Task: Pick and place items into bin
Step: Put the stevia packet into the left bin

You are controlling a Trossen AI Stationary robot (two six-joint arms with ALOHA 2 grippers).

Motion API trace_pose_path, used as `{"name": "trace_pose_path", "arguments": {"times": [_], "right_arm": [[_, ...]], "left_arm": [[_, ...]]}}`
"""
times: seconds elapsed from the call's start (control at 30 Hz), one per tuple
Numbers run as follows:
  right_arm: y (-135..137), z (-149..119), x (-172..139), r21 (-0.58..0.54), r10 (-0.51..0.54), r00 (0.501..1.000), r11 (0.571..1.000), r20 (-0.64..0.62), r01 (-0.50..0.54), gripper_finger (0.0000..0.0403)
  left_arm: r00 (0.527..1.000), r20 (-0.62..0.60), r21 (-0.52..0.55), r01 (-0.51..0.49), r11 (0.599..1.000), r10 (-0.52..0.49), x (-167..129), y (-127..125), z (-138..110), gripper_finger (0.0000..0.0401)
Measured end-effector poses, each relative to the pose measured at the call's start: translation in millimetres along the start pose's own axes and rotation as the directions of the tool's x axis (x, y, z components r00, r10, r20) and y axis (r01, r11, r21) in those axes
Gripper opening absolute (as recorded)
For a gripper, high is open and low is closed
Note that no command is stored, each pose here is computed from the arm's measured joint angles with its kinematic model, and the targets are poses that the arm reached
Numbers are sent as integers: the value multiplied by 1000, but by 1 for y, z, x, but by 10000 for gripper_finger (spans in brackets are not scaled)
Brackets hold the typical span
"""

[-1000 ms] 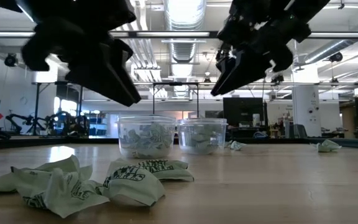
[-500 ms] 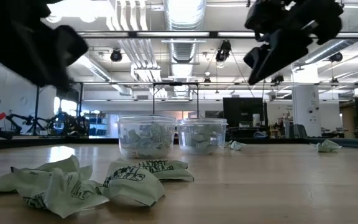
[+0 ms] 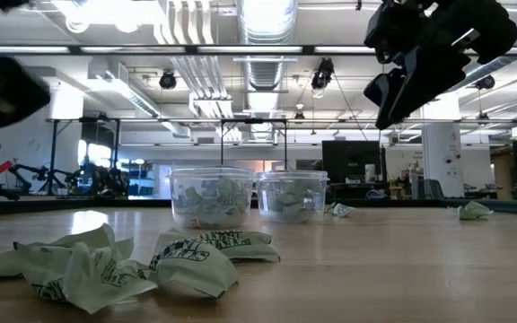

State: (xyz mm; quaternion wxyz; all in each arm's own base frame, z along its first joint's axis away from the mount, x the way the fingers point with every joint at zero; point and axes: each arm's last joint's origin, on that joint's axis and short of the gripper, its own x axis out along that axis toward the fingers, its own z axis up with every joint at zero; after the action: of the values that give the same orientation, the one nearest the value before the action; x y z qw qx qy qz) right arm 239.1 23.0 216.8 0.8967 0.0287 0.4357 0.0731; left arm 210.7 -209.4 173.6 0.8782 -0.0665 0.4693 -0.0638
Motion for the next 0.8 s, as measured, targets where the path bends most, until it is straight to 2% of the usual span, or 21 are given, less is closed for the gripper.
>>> {"name": "trace_pose_path", "arguments": {"times": [0.17,0.4,0.67,0.8], "right_arm": [[0,-1,1,0,0,1000,1000,-3,0,128],[0,-3,2,1,-1,1000,1000,-8,1,121],[0,-3,2,1,-1,1000,1000,-9,1,120],[0,-3,2,1,-1,1000,1000,-8,1,120]], "left_arm": [[997,-69,-16,23,1000,-24,18,-7,-5,128],[994,-107,-20,1,1000,-3,31,-10,-8,128],[993,-117,-23,1,1000,-4,29,-10,-7,128],[990,-133,-42,-55,998,49,15,-12,2,128]]}}
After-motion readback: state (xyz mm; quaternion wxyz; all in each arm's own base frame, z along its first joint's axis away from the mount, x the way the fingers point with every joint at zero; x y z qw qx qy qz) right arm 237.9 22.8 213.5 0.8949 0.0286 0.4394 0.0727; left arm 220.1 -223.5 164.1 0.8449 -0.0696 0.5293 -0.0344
